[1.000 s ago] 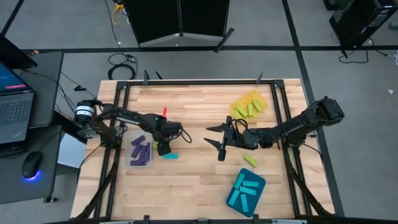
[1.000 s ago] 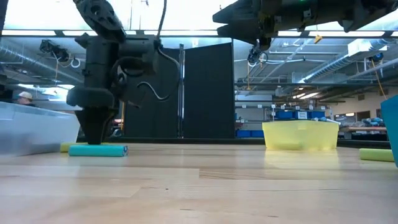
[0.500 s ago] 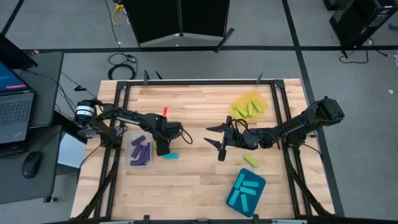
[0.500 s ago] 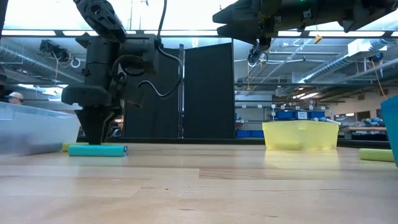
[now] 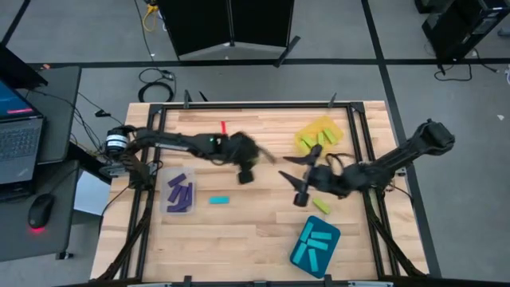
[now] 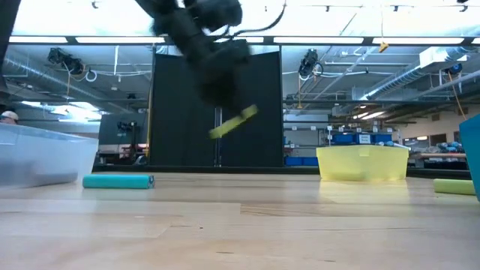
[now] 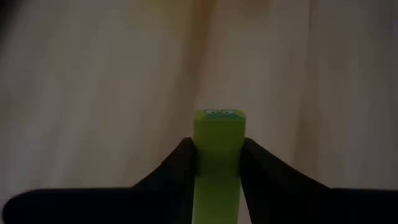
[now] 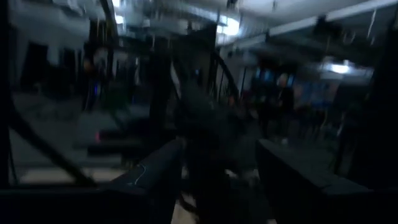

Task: Sort blocks
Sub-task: Put the green block into the yellow bin, then put the light blue block into the blue bin

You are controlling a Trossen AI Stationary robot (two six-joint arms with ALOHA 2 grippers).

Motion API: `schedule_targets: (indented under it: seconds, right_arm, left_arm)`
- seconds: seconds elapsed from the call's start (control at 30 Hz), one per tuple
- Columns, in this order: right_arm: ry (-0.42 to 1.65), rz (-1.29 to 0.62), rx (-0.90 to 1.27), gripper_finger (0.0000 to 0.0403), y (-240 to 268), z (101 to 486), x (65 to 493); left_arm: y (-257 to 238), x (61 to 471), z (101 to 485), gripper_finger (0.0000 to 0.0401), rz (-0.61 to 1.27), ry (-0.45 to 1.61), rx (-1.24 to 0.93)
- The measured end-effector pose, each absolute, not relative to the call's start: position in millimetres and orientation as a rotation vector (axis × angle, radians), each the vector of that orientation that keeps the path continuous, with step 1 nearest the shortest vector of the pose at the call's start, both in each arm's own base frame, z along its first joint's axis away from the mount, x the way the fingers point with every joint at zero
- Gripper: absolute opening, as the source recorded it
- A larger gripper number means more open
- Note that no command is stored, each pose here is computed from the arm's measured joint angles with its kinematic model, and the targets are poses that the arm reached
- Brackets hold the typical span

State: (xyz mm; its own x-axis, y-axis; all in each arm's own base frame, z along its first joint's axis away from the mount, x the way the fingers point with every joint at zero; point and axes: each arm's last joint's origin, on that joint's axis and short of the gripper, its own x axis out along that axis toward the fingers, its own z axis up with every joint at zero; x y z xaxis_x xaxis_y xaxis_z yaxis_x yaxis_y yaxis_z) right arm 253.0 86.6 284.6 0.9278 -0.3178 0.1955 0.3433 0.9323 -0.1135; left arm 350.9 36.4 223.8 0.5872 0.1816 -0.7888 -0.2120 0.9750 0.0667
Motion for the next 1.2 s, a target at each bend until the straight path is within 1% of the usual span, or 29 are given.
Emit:
schedule_targets:
  seconds: [0.07,0.13,0.3,0.53,0.63,0.73,0.77,0.8,0.93,1.0,1.03,1.1,1.2]
  right_arm:
    - [-0.232,-0.339,-0.163,0.0212,90.8,299.1,240.8]
    - [-0.283,-0.335,-0.174,0.0212,94.1,310.9,229.9]
    - [-0.342,-0.316,-0.193,0.0212,99.2,325.3,214.0]
    - [-0.331,-0.323,-0.215,0.0205,105.0,324.7,211.4]
    - [-0.328,-0.316,-0.216,0.0204,107.1,324.4,210.6]
    - [-0.329,-0.309,-0.214,0.0204,109.1,324.5,209.2]
    - [-0.325,-0.313,-0.215,0.0205,109.5,324.4,208.9]
    - [-0.324,-0.314,-0.216,0.0205,109.9,324.4,208.6]
    - [-0.312,-0.328,-0.216,0.0204,111.5,324.1,207.4]
    - [-0.311,-0.327,-0.222,0.0203,112.5,324.1,206.7]
    - [-0.310,-0.326,-0.226,0.0202,112.9,324.1,206.5]
    - [-0.311,-0.323,-0.225,0.0201,113.6,324.2,206.1]
    - [-0.315,-0.317,-0.222,0.0202,114.9,324.4,205.1]
  left_arm:
    - [49.5,372.3,231.6,0.0101,0.261,0.799,-0.032]
    - [62.7,393.5,230.6,0.0101,0.283,0.709,-0.040]
    - [89.0,450.9,236.1,0.0101,0.252,0.418,-0.110]
    - [114.2,511.5,214.8,0.0101,0.249,0.283,-0.148]
    - [120.1,527.9,210.7,0.0101,0.252,0.232,-0.163]
    - [122.8,537.0,192.6,0.0101,0.287,0.264,-0.187]
    - [123.3,537.7,187.1,0.0114,0.300,0.284,-0.190]
    - [123.4,537.8,185.9,0.0134,0.302,0.288,-0.189]
    - [122.6,536.7,196.0,0.0239,0.232,0.283,-0.173]
    - [121.9,535.6,198.7,0.0268,0.230,0.292,-0.176]
    - [121.7,535.1,200.1,0.0274,0.230,0.294,-0.176]
    - [121.8,533.5,203.4,0.0273,0.230,0.302,-0.178]
    - [121.3,525.7,216.8,0.0242,0.237,0.297,-0.175]
